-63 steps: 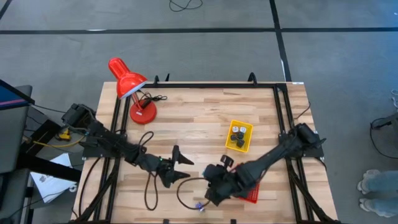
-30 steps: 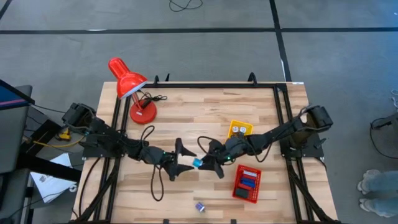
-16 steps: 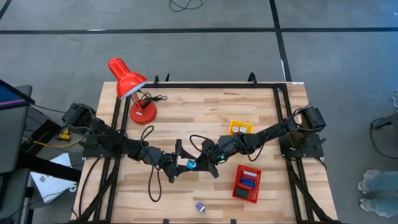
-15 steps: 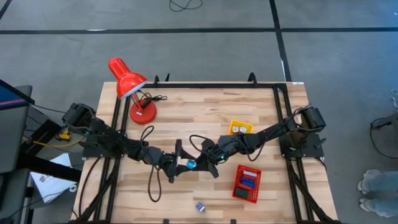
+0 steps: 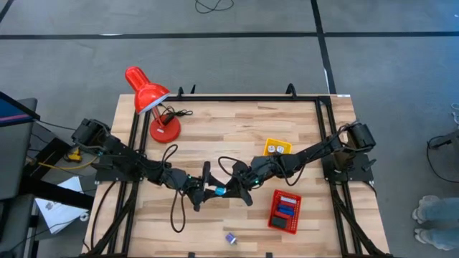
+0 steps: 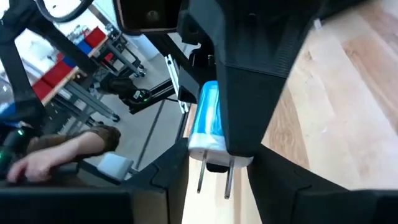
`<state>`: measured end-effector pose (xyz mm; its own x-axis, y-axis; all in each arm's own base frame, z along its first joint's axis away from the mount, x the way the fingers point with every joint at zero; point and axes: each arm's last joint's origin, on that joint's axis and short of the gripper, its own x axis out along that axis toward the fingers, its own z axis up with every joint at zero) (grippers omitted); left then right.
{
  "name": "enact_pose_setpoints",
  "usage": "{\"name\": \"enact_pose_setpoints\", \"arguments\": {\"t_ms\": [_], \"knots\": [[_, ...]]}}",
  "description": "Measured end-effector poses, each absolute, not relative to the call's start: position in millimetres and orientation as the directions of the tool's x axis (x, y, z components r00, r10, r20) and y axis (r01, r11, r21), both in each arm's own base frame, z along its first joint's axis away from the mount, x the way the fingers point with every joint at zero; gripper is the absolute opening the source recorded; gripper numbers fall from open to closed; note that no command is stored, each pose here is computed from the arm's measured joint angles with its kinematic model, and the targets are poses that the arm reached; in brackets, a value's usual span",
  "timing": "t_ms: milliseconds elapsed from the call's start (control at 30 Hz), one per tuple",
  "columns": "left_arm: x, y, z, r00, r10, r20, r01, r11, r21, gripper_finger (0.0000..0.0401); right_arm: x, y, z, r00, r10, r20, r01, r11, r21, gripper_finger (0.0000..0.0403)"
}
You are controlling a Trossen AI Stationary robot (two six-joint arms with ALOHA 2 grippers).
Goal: Pick & Place Office items
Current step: Put the blue charger adapter into the yellow bin
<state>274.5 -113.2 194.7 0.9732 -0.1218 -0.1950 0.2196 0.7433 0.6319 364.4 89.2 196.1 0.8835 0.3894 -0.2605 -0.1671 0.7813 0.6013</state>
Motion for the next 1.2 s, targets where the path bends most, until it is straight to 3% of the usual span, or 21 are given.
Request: {"name": "enact_pose_setpoints", "arguments": {"t_ms": [367,567,633,700,800,900,967,1200], "knots": [[271.8,-119.2,193.7,0.967,-0.148,-0.205,0.243,0.768,0.593,0.0133,363.5,89.6,193.9,0.874,0.399,-0.277,-0.197,0.813,0.548,0.0196],[266.5,-124.8,195.8,0.973,-0.102,-0.206,0.205,0.794,0.573,0.0133,360.5,94.1,193.1,0.818,0.495,-0.292,-0.352,0.833,0.427,0.0245],[263.7,-125.4,200.3,0.974,-0.108,-0.200,0.197,0.842,0.502,0.0133,357.4,92.9,190.5,0.801,0.490,-0.346,-0.341,0.846,0.409,0.0254],[259.2,-125.5,204.3,0.970,-0.114,-0.213,0.195,0.889,0.414,0.0133,353.6,88.6,188.3,0.815,0.393,-0.425,-0.242,0.898,0.366,0.0258],[254.0,-123.5,213.6,0.974,-0.118,-0.194,0.163,0.957,0.240,0.0133,347.0,81.3,189.8,0.851,0.138,-0.508,-0.066,0.985,0.158,0.0260],[248.8,-116.5,214.0,0.978,-0.106,-0.180,0.121,0.990,0.069,0.0133,339.2,87.8,202.8,0.882,-0.070,-0.466,0.035,0.996,-0.083,0.0260],[243.3,-109.7,209.2,0.981,-0.109,-0.161,0.107,0.994,-0.022,0.0133,333.8,97.9,214.5,0.906,-0.098,-0.413,0.032,0.986,-0.163,0.0260],[235.2,-81.4,203.5,0.981,-0.190,0.023,0.185,0.908,-0.376,0.0134,324.6,127.7,231.5,0.953,-0.008,-0.302,-0.082,0.955,-0.285,0.0260]]}}
